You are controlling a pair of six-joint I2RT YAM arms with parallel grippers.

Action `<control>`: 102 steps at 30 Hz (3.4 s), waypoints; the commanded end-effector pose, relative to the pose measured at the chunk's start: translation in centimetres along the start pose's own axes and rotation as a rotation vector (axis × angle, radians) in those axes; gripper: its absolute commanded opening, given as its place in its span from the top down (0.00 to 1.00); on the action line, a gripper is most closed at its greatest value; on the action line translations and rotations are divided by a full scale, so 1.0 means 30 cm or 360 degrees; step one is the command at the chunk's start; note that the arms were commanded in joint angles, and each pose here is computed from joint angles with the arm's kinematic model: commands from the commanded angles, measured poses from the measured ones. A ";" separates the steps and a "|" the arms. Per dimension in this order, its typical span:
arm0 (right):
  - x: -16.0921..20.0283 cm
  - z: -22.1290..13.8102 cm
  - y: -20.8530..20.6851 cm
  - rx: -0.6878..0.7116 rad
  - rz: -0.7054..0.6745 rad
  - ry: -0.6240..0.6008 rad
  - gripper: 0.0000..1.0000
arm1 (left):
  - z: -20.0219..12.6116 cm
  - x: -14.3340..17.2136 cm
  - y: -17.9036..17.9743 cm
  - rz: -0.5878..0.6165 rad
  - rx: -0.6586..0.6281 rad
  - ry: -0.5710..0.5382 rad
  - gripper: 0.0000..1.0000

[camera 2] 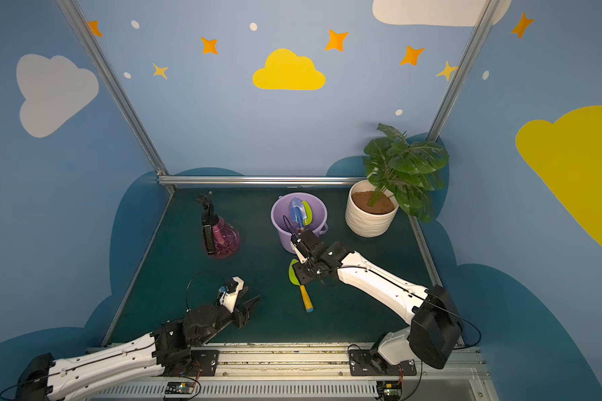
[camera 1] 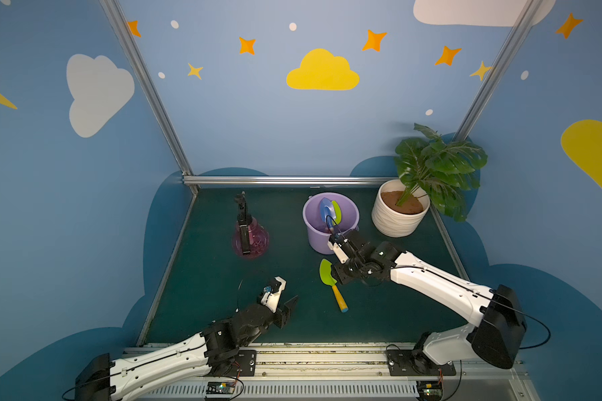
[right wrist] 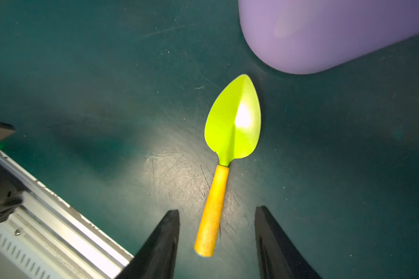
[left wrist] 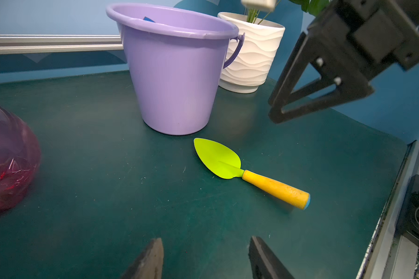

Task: Organize the gardening tools
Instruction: Pick up the gardening tool from the center of the board.

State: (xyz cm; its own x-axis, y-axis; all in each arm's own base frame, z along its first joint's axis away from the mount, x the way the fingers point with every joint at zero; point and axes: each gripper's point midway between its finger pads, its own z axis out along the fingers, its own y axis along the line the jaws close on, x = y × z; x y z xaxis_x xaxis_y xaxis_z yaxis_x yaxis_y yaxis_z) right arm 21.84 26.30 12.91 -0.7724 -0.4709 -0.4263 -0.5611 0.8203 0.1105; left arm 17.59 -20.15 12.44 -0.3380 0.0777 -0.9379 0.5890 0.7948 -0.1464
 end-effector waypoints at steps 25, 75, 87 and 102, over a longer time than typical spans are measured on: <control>0.260 0.307 0.017 0.0307 -0.0063 0.0328 0.53 | -0.012 -0.019 0.013 -0.0027 -0.0031 -0.0017 0.39; 0.226 0.069 0.165 -0.0012 -0.0371 -0.0289 0.96 | 0.126 -0.159 -0.049 -0.1070 0.0265 0.0241 0.22; 0.263 0.047 0.239 -0.0194 -0.0497 -0.0321 0.96 | 0.146 -0.147 -0.038 -0.1098 0.0246 0.0242 0.28; 0.274 0.066 0.266 -0.0170 -0.0570 -0.0306 0.96 | 0.146 -0.138 -0.036 -0.1081 0.0262 0.0237 0.60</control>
State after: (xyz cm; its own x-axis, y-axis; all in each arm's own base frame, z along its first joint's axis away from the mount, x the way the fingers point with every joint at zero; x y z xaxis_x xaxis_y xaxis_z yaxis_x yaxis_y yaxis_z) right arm 11.41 28.84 7.57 -0.4793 -0.6593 -0.5793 -0.8155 0.5785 0.0165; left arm 21.47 -23.78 14.43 -0.7733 -0.3115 -0.5523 0.2813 0.6121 -0.7390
